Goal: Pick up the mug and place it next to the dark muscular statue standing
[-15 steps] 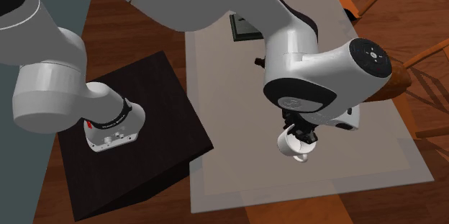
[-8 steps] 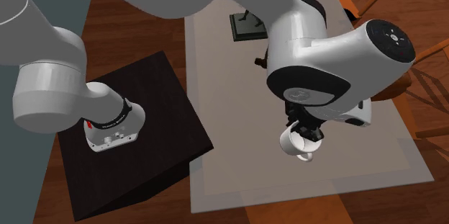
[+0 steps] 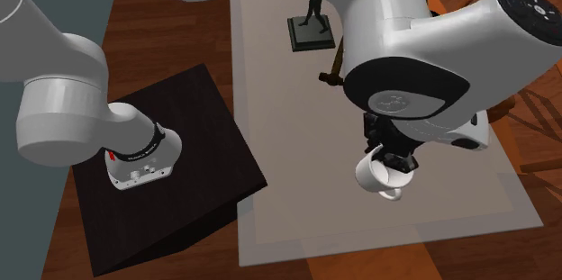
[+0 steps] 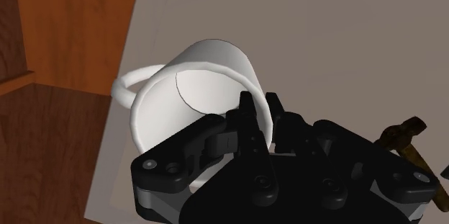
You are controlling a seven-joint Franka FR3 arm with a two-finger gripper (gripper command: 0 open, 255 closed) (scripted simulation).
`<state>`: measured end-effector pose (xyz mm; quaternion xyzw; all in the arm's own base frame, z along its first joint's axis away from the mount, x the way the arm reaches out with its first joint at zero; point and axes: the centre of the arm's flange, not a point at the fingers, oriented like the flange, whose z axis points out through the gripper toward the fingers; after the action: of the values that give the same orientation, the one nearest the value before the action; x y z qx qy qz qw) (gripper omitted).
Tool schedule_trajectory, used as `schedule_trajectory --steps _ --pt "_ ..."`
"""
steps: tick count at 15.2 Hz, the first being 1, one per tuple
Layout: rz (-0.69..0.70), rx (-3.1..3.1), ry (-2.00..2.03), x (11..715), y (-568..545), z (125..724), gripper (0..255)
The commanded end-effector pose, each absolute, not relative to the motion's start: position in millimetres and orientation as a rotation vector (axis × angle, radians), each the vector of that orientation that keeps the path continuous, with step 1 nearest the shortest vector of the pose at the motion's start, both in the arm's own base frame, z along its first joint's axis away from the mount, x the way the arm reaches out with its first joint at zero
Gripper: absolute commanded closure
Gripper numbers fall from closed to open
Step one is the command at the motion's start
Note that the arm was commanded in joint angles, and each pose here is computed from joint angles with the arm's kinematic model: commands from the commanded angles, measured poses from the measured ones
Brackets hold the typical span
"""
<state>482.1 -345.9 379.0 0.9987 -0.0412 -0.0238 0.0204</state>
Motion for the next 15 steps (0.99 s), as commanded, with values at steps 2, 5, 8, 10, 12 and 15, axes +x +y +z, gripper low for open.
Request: schedule_trajectory --steps 2,5,8,10,12,15 --pt "-0.074 3.097 -0.128 482 -346 396 255" --pt "-0.074 3.097 -0.128 482 -346 411 255" --pt "-0.074 3.097 -0.128 482 -346 427 255" --pt "-0.074 3.097 -0.128 482 -346 438 255" --pt "-0.074 3.097 -0.128 482 -346 448 255" --pt "-0.074 3.097 -0.128 482 -346 464 255"
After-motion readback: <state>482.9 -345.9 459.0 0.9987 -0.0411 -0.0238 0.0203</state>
